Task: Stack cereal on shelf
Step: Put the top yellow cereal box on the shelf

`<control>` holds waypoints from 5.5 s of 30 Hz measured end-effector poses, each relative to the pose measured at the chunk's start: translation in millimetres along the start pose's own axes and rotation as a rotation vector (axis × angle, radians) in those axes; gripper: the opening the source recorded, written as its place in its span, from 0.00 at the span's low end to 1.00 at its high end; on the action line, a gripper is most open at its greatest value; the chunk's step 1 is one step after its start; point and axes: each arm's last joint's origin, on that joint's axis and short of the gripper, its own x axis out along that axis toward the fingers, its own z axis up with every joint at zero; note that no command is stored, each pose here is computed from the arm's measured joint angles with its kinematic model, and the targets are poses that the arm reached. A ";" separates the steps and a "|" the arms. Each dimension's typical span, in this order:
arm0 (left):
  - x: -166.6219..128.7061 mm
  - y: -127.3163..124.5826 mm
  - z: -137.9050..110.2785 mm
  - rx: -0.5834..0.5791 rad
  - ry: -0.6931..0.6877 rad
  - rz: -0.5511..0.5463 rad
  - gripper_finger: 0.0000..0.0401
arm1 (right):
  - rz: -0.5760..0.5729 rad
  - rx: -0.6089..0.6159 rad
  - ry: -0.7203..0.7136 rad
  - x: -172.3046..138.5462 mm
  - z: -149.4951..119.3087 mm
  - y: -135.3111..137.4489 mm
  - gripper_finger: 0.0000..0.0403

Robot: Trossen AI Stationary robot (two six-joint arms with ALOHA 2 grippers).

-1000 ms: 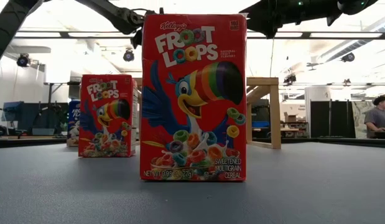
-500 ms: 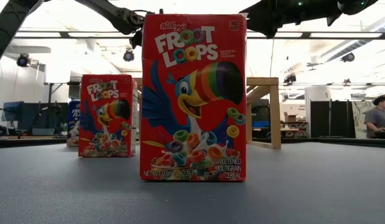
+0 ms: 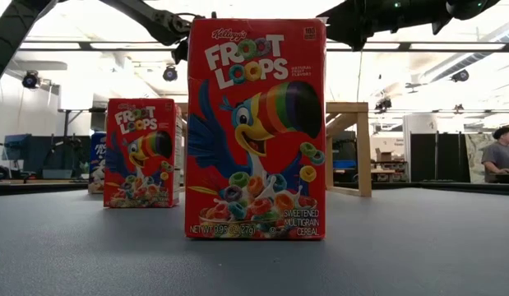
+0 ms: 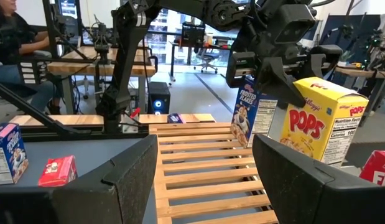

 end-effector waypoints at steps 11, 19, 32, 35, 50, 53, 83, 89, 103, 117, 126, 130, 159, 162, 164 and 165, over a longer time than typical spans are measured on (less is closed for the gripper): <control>1.7 -1.4 5.1 0.025 -0.020 0.002 0.41 | 0.000 0.000 0.000 0.0 -0.1 0.0 0.62; 1.7 -1.8 4.0 0.018 -0.011 0.000 0.41 | 0.000 0.000 0.000 0.0 -0.1 0.0 0.62; 2.5 -3.6 -1.5 -0.015 0.053 0.015 0.41 | 0.000 -0.002 -0.001 0.0 0.0 0.0 0.62; 2.5 -3.6 -1.6 -0.015 0.055 0.018 0.41 | 0.000 -0.001 -0.001 0.0 0.0 0.0 0.62; 2.7 -3.9 -1.8 -0.018 0.058 0.017 0.41 | -0.001 -0.003 -0.016 0.0 1.4 -0.2 0.62; 3.0 -4.3 -1.6 -0.017 0.058 0.016 0.41 | -0.001 -0.003 -0.016 0.0 1.4 -0.1 0.62; 4.9 -6.3 -0.8 -0.024 0.058 0.009 0.43 | -0.088 -0.089 -0.105 5.9 27.2 -9.0 0.62; 5.0 -6.3 -0.8 -0.027 0.057 0.010 0.43 | -0.108 -0.126 0.111 38.9 51.6 -36.7 0.62; 5.0 -6.3 -0.8 -0.031 0.057 0.009 0.43 | 0.043 -0.133 0.401 126.8 66.8 -133.8 0.62; 5.0 -6.3 -0.8 -0.030 0.057 0.008 0.43 | 0.091 -0.113 0.542 164.6 42.8 -169.1 0.62; 5.0 -6.3 -0.8 -0.024 0.057 0.009 0.43 | 0.093 -0.120 0.564 161.6 45.5 -172.4 0.59; 4.9 -6.1 -0.8 -0.023 0.057 0.010 0.43 | 0.099 -0.120 0.581 160.1 43.9 -172.5 0.53; -10.4 -7.5 24.2 -0.031 0.004 0.064 0.57 | 0.053 -0.166 0.643 152.8 55.2 -171.7 0.36; -13.4 -7.0 31.9 -0.038 -0.010 0.068 0.58 | 0.052 -0.168 0.642 151.0 60.0 -171.1 0.35; -15.8 -7.0 38.1 -0.035 -0.018 0.070 0.59 | 0.056 -0.170 0.645 149.7 62.0 -170.4 0.35; -17.7 -6.9 41.9 -0.033 -0.023 0.072 0.59 | 0.058 -0.168 0.649 148.9 62.9 -170.1 0.35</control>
